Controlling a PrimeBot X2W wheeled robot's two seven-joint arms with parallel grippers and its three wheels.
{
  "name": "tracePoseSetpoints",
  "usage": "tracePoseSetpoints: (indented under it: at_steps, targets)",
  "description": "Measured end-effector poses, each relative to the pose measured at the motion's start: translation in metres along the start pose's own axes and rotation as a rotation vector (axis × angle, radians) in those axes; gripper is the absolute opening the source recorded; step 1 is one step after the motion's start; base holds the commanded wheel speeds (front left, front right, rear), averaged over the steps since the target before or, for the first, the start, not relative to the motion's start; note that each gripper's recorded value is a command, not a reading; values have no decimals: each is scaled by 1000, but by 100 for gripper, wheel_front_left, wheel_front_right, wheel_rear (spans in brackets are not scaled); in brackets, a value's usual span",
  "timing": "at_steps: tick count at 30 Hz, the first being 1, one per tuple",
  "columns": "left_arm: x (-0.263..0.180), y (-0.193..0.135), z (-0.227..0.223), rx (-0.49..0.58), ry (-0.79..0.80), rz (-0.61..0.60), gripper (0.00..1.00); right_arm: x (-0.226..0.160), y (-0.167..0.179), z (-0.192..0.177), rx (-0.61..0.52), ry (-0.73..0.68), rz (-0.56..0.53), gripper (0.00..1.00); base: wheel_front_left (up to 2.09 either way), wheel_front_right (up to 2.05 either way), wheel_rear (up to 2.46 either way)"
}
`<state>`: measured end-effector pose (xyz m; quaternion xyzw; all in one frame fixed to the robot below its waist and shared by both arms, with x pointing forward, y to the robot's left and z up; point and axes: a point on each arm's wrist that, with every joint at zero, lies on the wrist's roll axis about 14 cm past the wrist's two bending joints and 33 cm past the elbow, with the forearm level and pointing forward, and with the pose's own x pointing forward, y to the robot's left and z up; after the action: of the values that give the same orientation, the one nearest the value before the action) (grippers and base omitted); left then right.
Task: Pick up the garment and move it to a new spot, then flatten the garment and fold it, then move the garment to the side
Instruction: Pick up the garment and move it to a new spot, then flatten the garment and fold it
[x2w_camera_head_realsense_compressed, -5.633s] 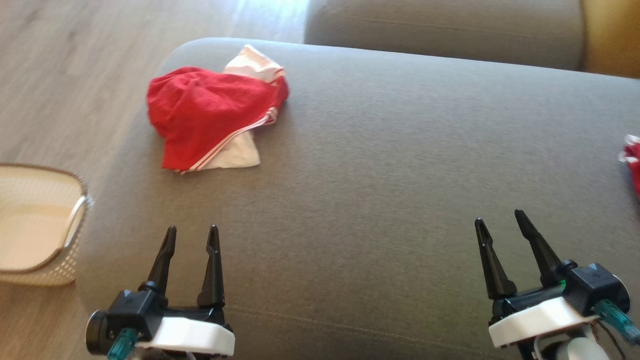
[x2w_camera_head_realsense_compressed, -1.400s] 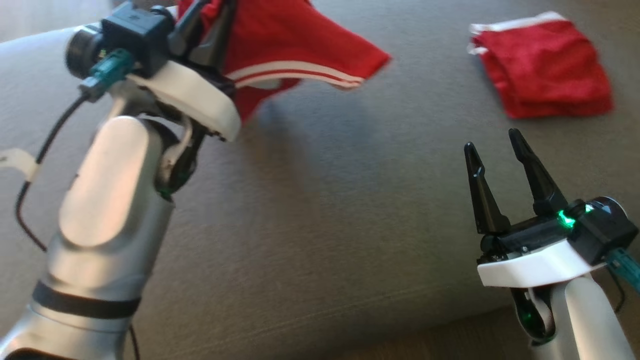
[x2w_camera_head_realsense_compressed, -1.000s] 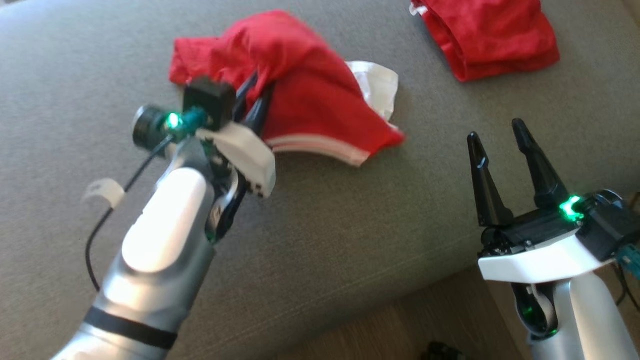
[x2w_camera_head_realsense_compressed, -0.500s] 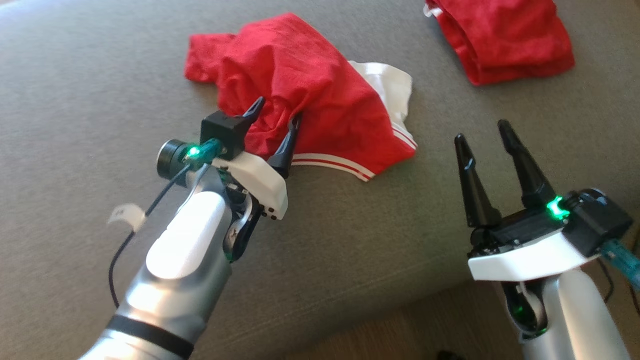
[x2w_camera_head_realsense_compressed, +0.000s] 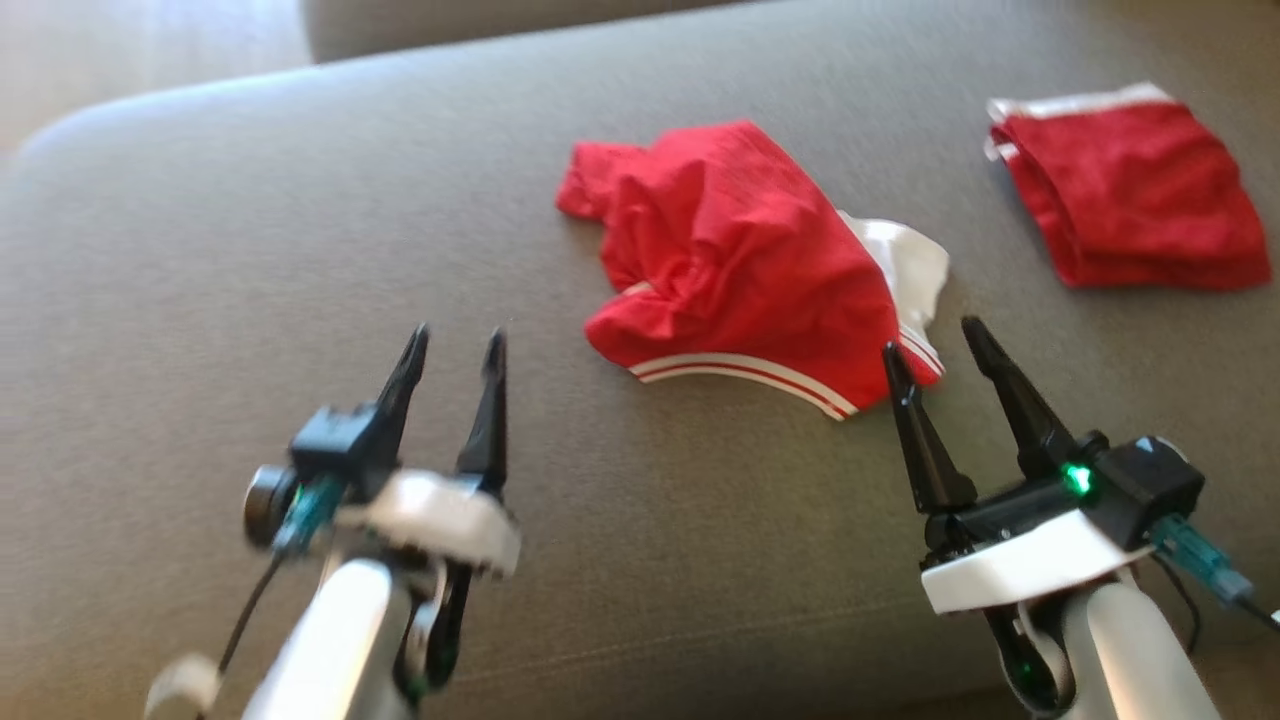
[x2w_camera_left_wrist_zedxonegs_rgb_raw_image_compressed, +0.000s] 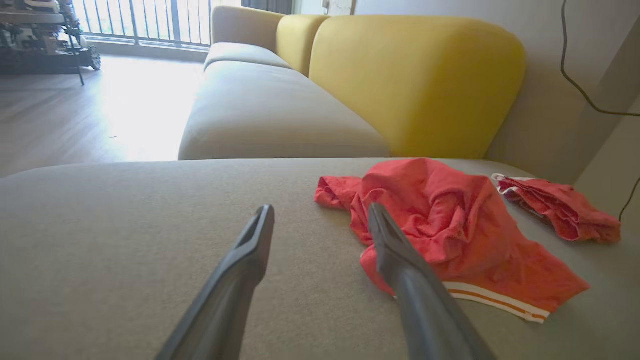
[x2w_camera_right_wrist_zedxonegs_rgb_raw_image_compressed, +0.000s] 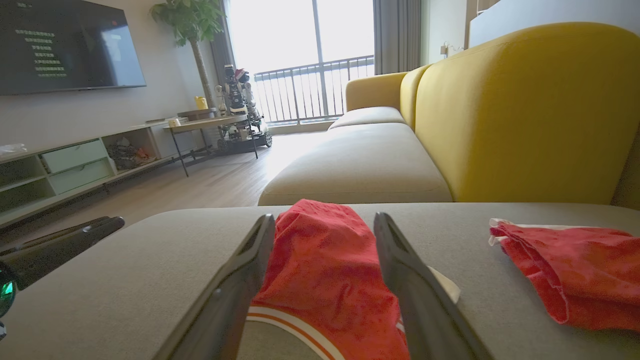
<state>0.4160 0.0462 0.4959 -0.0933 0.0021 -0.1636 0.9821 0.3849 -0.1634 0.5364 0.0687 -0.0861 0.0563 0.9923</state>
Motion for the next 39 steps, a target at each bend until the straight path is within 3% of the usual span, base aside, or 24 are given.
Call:
tracePoseSetpoints:
  at_steps: [10,14,20,39]
  targets:
    - [-73,33,40,50,-129,158,100,-19,8,6,-7,-8,17,100,0,0,0]
    - [-96,46,55,140,-173,215,100,-27,6,4,-13,0,11,100,0,0,0]
    - [-121,56,43,160,-135,278,100,-35,1,3,-15,7,-7,100,0,0,0]
    - [-124,51,42,186,-131,265,100,-45,5,-1,-11,24,-3,100,0,0,0]
